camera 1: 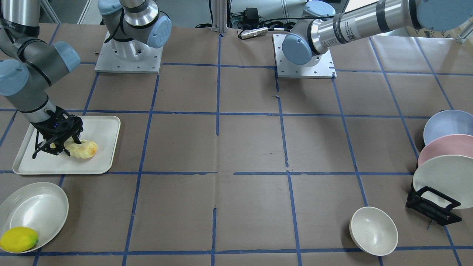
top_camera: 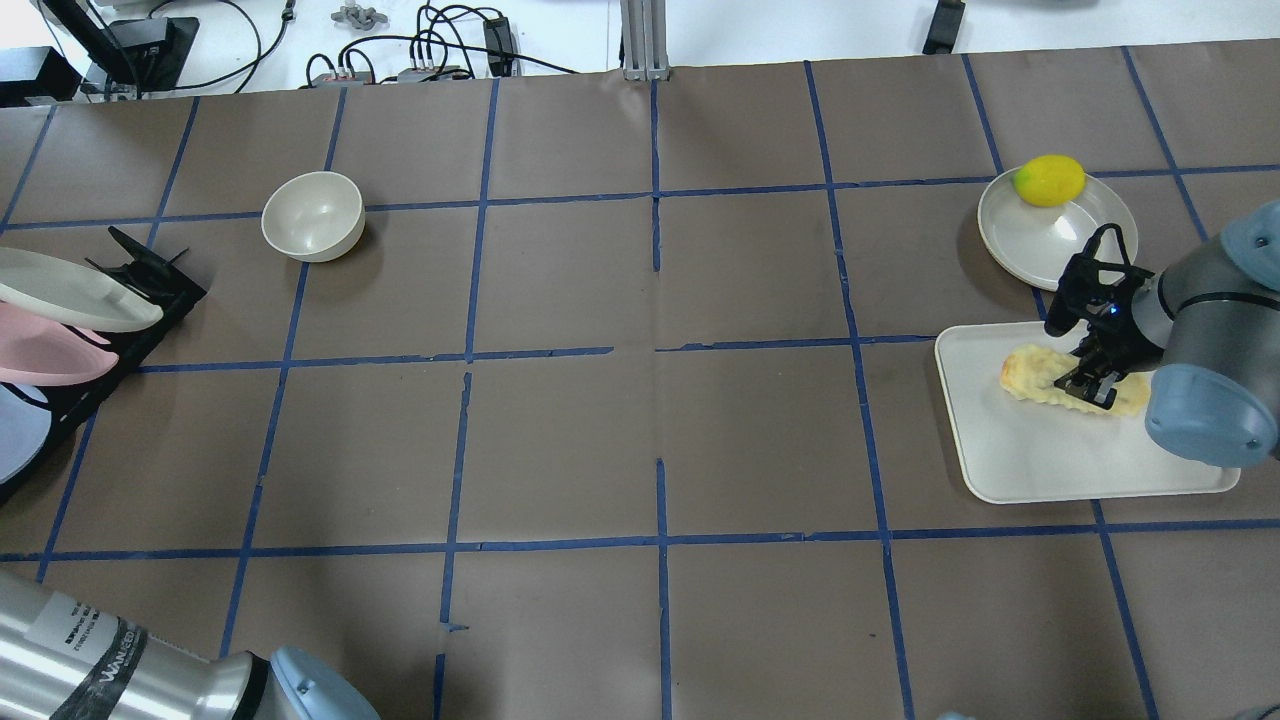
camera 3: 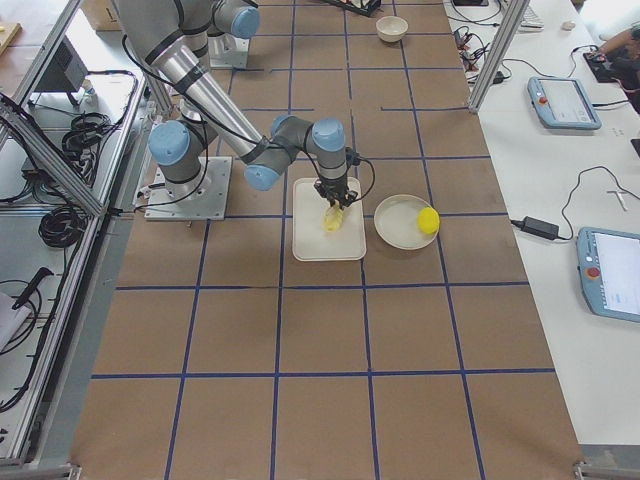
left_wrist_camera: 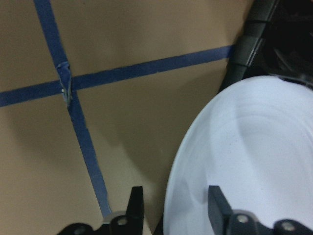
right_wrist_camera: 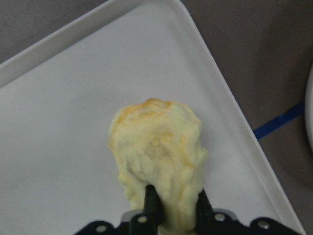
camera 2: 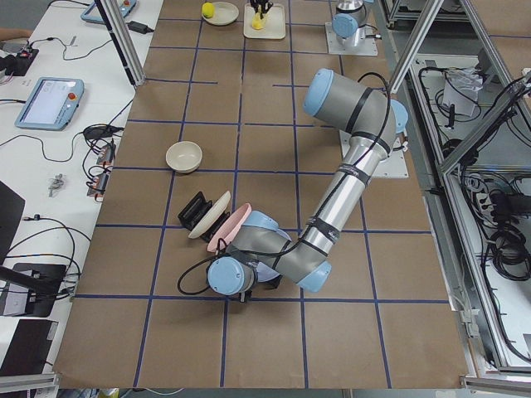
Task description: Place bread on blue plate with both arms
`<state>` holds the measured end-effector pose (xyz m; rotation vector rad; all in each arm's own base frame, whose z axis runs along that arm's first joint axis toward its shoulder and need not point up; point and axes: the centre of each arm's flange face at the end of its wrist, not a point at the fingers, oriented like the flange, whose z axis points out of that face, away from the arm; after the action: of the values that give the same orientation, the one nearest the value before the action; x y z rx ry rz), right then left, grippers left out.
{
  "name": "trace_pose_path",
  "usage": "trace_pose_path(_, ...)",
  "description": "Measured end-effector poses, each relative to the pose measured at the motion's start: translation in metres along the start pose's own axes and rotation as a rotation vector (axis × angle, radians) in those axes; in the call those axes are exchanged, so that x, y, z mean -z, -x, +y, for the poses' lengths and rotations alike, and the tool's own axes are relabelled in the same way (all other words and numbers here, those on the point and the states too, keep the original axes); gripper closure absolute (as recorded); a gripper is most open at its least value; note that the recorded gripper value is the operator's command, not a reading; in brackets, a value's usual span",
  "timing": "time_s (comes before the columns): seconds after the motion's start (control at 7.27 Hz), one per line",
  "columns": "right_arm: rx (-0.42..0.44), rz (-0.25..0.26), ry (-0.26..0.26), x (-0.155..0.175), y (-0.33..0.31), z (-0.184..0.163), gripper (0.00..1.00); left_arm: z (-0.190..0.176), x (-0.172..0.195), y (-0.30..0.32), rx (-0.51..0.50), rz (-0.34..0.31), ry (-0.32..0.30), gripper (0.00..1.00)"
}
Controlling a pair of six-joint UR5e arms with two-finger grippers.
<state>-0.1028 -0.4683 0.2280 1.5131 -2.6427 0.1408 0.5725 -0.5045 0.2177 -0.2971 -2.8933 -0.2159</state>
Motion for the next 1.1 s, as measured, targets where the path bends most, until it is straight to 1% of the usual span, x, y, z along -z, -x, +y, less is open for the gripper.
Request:
trace_pose_path(0.14,-0.042,-0.006,0.011,0.032,-0.007,-0.002,0.91,0.0,0.001,0.0,-0.013,-0.001,0.0,0.75)
trace_pose_path(0.28,-0.087,-0.011,0.013,0.064,-0.014,-0.005,0.86,0.0,0.003,-0.001,-0.02,-0.004,-0.001,0.82)
trace_pose_path(0.41,-0.117,-0.01,0.011,0.085,-0.018,-0.014,0.85,0.001,0.005,-0.002,-0.024,-0.007,-0.003,0.83)
trace_pose_path(0.55,-0.148,-0.011,0.01,0.098,-0.017,-0.033,0.85,0.0,0.009,-0.002,-0.027,-0.014,-0.004,0.96)
trace_pose_path(0.69,-0.209,-0.021,0.017,0.11,-0.011,-0.062,0.84,0.0,0.017,-0.001,-0.032,-0.025,-0.005,0.97)
trace_pose_path(0.83,-0.296,-0.041,0.031,0.129,-0.002,-0.092,0.83,-0.001,0.025,0.0,-0.04,-0.032,-0.002,0.97)
trace_pose_path(0.96,-0.397,-0.07,0.036,0.158,0.008,-0.121,0.83,-0.001,0.03,0.001,-0.043,-0.029,0.001,0.98)
trace_pose_path(1.1,-0.495,-0.094,0.028,0.195,0.022,-0.15,0.83,0.0,0.031,0.001,-0.045,-0.027,0.003,0.98)
